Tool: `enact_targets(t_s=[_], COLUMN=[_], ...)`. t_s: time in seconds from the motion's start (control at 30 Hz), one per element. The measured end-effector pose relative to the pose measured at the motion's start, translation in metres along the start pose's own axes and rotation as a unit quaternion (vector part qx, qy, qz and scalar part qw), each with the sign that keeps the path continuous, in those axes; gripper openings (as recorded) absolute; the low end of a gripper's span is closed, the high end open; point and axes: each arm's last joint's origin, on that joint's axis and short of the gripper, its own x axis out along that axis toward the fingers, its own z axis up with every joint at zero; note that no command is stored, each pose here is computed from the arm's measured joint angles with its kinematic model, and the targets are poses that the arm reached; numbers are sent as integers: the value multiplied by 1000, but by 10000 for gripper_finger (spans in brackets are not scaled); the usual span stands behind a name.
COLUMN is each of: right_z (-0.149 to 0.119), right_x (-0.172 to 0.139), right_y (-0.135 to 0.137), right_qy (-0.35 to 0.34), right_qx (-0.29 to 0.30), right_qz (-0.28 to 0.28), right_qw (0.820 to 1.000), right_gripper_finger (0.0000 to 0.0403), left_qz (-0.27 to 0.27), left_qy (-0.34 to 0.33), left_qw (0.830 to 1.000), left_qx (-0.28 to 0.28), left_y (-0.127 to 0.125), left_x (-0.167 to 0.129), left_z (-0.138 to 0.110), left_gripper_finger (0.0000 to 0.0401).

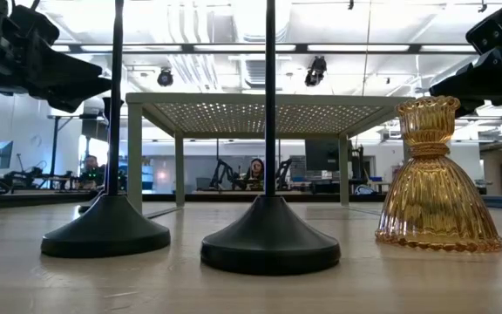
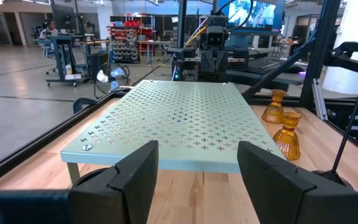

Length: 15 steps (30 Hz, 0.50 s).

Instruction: Pick & Place candle stick holders

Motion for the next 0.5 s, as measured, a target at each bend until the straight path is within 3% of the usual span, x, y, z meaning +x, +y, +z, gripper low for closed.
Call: enact_targets(t_s=[0.5], right_z=[1], right_x=[0], right_y=[0], right_qy=[-6], right_qx=[-1], right_qz=[0], right_qw=[1000], right_gripper_finger=[8], left_qz=[0], left_qy=[0], left_qw=[1000], left_qx=[0], left_y=[0], left_x=[0], left_z=[0], left_gripper_finger=[225])
